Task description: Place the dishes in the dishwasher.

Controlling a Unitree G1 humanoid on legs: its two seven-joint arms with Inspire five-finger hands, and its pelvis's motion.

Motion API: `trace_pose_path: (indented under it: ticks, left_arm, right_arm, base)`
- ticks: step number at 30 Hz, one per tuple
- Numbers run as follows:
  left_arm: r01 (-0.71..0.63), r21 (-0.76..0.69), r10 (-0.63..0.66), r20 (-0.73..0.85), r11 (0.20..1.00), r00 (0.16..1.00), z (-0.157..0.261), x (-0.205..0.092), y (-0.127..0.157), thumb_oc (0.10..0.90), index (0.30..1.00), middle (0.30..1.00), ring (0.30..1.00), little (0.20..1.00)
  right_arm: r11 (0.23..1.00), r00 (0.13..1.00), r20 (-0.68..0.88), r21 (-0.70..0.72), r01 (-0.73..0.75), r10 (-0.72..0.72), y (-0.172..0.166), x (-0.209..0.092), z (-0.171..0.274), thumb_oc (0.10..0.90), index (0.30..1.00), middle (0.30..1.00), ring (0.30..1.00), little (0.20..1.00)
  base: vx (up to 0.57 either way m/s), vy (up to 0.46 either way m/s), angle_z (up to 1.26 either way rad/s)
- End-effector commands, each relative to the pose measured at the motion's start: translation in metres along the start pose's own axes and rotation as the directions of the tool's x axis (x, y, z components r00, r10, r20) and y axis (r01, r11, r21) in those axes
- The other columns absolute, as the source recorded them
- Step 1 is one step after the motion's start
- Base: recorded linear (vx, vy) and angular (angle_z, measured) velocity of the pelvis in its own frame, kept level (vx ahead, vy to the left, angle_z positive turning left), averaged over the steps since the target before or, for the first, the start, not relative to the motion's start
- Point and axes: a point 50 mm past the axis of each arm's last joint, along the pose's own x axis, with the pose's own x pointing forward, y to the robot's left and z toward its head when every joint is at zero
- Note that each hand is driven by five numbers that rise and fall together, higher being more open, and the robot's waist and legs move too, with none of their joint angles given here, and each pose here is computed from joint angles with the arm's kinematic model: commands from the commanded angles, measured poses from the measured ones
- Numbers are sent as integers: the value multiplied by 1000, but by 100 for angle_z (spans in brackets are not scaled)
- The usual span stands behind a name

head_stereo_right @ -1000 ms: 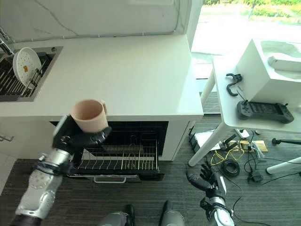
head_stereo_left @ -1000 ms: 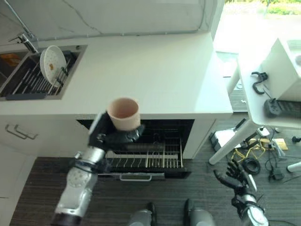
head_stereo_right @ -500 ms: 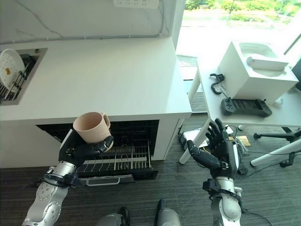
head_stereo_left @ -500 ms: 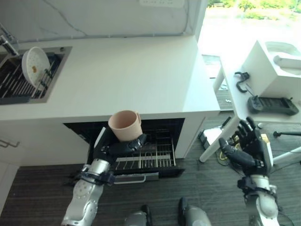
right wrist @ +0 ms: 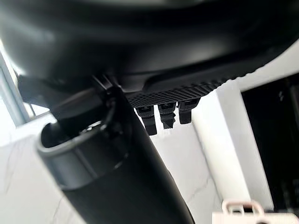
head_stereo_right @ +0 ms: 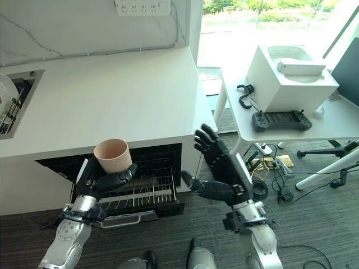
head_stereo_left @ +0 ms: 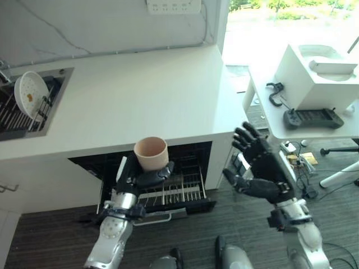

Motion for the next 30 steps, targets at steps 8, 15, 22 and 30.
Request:
trace_pose_path:
  ticks: [8, 15, 22, 30]
  left_arm:
    - [-16, 114, -39, 465, 993, 884, 67, 31, -34, 400, 300, 300, 300, 300]
    - [-38, 123, -33, 532, 992, 846, 69, 32, -51, 400, 300, 300, 300, 300]
    - [-24, 127, -46, 520, 992, 853, 68, 36, -58, 400, 300, 300, 300, 300]
    - [27, 136, -94, 511, 990, 855, 64, 34, -68, 400, 300, 300, 300, 300]
  right_arm:
    - [987, 973, 209, 99, -125, 102, 25, 46, 24, 800, 900, 900, 900, 900]
    - [983, 979, 164, 115, -142, 122, 46, 74, 13, 800, 900, 900, 900, 900]
    - [978, 970, 152, 60, -200, 189, 62, 96, 14, 800, 900, 900, 900, 900]
    - [976, 971, 99, 15, -219, 216, 74, 121, 11, 800, 900, 900, 900, 900]
  base:
    - [21, -39, 11]
    - [24, -31, 19]
    - [26, -26, 19]
    - [29, -16, 16]
